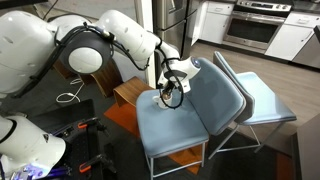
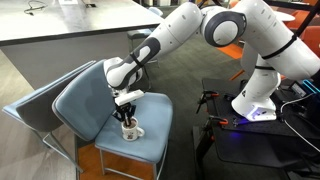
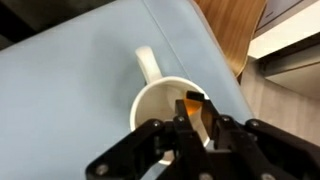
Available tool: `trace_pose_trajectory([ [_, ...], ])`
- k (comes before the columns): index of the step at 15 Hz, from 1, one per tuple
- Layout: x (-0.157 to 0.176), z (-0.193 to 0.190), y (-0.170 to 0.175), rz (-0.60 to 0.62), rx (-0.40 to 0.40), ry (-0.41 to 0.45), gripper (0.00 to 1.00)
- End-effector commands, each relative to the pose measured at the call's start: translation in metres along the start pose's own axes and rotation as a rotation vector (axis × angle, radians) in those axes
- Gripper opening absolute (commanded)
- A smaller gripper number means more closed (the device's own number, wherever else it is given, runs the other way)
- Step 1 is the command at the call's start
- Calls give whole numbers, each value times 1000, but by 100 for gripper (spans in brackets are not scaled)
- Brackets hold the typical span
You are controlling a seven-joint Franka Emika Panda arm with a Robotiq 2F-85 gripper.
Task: Take the brush out of the mug and put it on the chair
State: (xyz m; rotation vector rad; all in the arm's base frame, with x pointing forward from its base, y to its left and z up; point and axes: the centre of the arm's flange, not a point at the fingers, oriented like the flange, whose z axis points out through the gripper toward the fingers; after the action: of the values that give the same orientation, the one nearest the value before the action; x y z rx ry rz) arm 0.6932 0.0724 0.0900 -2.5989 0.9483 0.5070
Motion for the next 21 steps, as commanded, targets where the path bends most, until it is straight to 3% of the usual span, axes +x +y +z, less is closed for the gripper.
trace_pose_trajectory([
  [1,-16,-25,1,-5,10,13,6],
  [8,-50,-75,10,5,48,43,6],
  [15,-82,-121,41,49,60,121,6],
  [21,-68,-134,77,171,25,152,6],
])
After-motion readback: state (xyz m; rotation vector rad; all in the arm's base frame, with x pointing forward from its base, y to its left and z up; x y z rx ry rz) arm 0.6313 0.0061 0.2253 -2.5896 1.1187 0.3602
